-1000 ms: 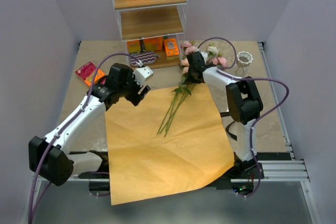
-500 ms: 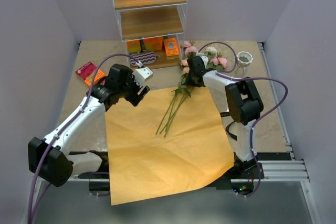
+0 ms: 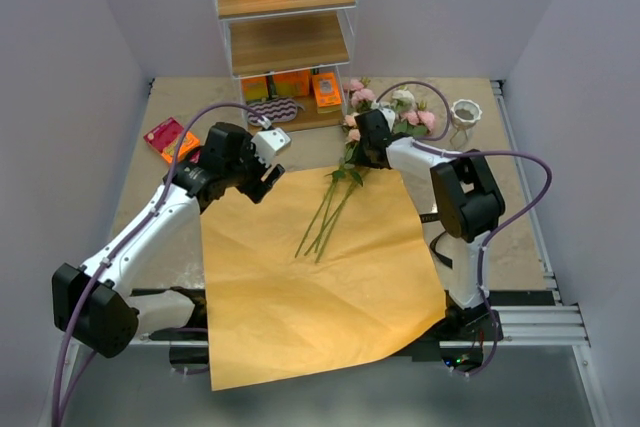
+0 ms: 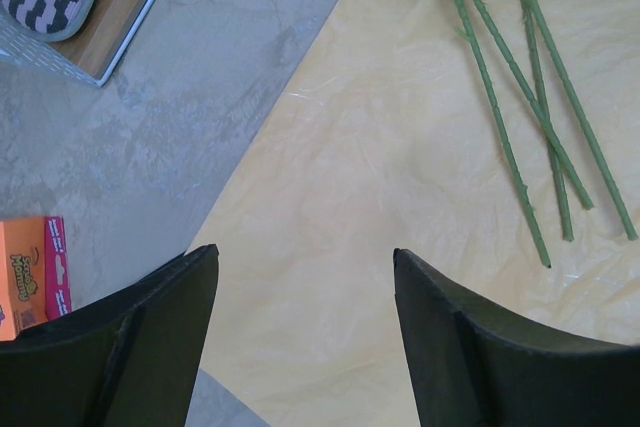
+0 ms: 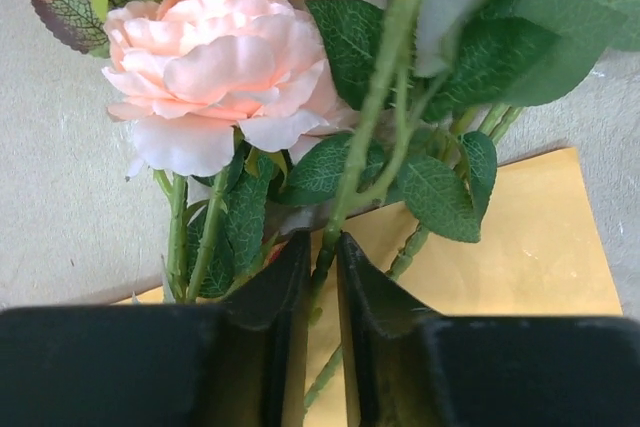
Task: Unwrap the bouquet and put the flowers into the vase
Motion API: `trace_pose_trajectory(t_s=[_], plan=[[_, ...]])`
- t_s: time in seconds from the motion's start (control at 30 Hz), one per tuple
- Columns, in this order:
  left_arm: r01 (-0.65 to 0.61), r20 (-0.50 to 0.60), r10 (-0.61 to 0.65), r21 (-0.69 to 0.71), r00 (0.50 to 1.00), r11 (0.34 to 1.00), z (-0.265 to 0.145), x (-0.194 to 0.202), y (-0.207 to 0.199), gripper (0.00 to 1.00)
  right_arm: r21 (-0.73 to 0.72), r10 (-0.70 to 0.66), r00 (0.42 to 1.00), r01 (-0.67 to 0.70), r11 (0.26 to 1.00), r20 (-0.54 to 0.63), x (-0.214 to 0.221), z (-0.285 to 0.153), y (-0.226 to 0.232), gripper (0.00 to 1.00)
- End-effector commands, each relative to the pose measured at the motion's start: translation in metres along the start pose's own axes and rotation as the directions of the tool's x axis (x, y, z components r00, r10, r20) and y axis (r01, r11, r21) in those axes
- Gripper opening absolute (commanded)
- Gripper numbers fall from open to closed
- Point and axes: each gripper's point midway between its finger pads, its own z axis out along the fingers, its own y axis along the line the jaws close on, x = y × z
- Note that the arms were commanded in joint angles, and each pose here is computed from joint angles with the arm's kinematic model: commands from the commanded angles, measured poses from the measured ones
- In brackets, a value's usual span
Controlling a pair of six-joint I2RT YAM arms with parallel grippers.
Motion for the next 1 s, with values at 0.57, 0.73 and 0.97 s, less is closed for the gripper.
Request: trace_pose_trajectory(t_s=[0.57, 0.73, 0.97], plan=[[-0.001, 0.060, 0.002, -0.009, 0.998, 1.000, -0.014, -0.019, 0.004, 0.73, -0.111, 0.013, 0.936, 0.027, 0.993, 0.351, -0.140, -0.136, 0.025, 0.00], [-0.006, 0.066, 0.007, -0.012, 0.998, 1.000, -0.015, -0.020, 0.005, 0.73, -0.193, 0.027, 0.873, 0.078, 0.978, 0.487, -0.178, -0.203, 0.031, 0.00], [-0.009, 0.082, 0.008, 0.011, 0.997, 1.000, -0.015, -0.026, 0.002, 0.73, -0.199, 0.107, 0.573, 0.100, 0.975, 0.813, -0.264, -0.332, 0.012, 0.00]])
